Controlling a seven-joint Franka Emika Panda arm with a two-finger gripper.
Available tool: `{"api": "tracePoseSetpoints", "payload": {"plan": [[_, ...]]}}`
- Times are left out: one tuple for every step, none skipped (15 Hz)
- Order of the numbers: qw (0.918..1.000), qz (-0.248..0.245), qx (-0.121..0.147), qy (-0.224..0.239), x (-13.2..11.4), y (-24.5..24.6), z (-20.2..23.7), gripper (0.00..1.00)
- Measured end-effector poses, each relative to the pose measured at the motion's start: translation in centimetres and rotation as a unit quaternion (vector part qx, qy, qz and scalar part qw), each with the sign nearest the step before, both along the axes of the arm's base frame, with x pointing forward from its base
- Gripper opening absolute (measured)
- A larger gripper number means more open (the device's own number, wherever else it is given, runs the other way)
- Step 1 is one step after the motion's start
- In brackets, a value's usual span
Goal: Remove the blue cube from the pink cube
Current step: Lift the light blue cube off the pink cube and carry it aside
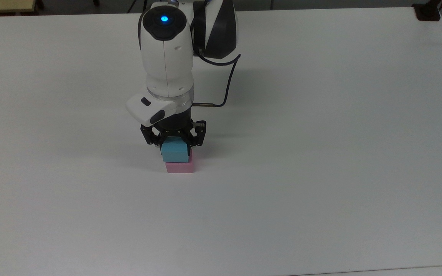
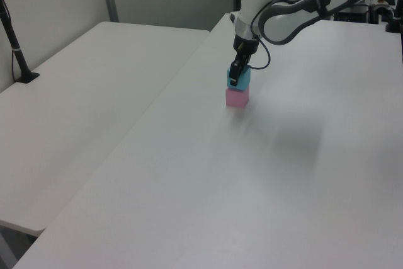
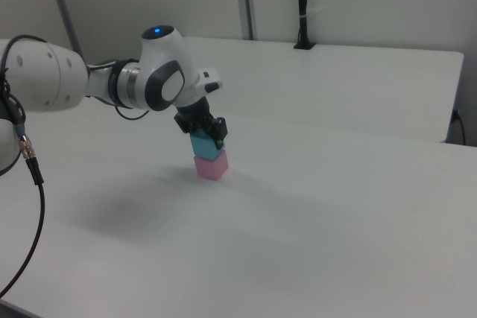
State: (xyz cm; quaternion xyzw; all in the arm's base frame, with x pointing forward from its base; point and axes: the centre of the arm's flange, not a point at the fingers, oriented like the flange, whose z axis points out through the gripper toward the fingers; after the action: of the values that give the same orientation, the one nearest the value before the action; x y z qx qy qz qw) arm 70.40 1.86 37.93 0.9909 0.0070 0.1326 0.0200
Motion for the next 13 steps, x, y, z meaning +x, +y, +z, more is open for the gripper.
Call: {"api": "tracePoseSetpoints", "payload": {"plan": [[1.0000, 0.000, 0.000, -0.007, 0.1, 0.0, 0.8, 0.60], [0.9998, 0.000, 0.001, -0.018, -0.1, 0.0, 2.4, 0.60], [0.9998, 0.000, 0.002, -0.021, -0.3, 0.0, 3.5, 0.60], [0.9999, -0.001, 0.002, -0.016, -0.7, -0.1, 4.6, 0.60], [1.0000, -0.001, 0.003, -0.007, -1.3, -0.1, 5.6, 0.60], [1.0000, -0.001, 0.003, 0.003, -2.1, -0.2, 6.5, 0.60], [0.9999, 0.001, 0.003, 0.016, -2.9, -0.3, 7.1, 0.60], [0.9993, 0.008, 0.002, 0.036, -4.1, -0.3, 7.2, 0.60], [0.9976, 0.024, 0.000, 0.066, -6.1, -0.5, 6.9, 0.60], [0.9960, 0.034, -0.001, 0.082, -7.4, -0.6, 6.5, 0.60], [0.9941, 0.043, -0.001, 0.099, -9.0, -0.7, 6.0, 0.60], [0.9908, 0.054, -0.001, 0.124, -11.2, -0.8, 5.6, 0.60], [0.9877, 0.064, 0.000, 0.143, -12.6, -0.9, 5.4, 0.60]]}}
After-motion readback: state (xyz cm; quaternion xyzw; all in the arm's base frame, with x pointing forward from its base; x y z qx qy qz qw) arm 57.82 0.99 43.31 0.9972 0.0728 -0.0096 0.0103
